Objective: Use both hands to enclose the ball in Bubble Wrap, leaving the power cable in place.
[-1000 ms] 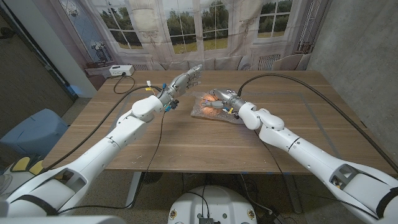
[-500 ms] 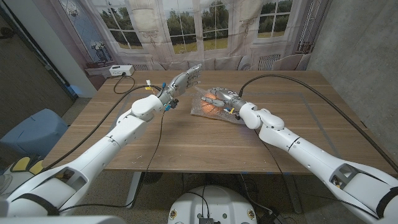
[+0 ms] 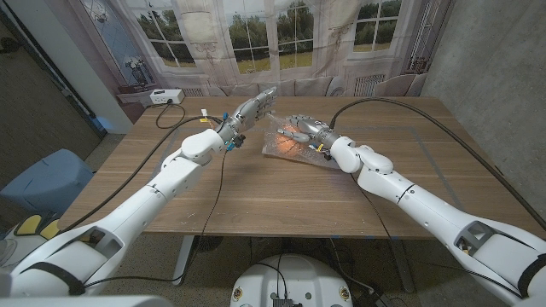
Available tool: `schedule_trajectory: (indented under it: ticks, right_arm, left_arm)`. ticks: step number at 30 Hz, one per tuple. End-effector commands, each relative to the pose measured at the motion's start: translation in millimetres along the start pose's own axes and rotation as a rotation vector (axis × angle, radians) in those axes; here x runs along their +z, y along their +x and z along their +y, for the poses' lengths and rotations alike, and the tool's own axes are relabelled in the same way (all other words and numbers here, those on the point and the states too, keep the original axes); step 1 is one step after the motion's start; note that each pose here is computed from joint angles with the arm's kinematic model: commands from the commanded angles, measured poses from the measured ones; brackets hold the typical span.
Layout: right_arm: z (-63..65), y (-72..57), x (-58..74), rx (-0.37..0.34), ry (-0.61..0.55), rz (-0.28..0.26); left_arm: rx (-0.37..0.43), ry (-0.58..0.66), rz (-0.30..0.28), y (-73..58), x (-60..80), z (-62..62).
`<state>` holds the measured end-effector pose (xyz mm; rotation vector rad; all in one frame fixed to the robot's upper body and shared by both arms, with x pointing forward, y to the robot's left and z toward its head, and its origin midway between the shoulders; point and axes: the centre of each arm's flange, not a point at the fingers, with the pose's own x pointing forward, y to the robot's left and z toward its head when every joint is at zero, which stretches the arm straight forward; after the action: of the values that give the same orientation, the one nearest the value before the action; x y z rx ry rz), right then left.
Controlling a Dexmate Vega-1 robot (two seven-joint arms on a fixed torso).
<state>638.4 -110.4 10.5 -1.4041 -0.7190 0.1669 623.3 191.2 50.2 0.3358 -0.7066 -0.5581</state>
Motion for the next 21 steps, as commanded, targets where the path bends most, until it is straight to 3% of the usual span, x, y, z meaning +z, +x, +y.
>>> schedule_trajectory:
  ticks: [1, 7, 21]
  right_arm:
    - [-17.4, 9.3, 5.6, 0.029, 0.078, -0.035]
    - [-25.2, 23.9, 15.2, 0.148, 0.063, -0.043]
    - [-47.3, 60.4, 30.9, 0.243, -0.001, -0.038]
  left_arm:
    - [0.003, -0.002, -0.004, 4.9, -1.4, 2.2]
    - [0.004, -0.007, -0.003, 5.9, -4.1, 3.3]
    - [0.011, -0.01, -0.011, 2.8, -6.1, 7.0]
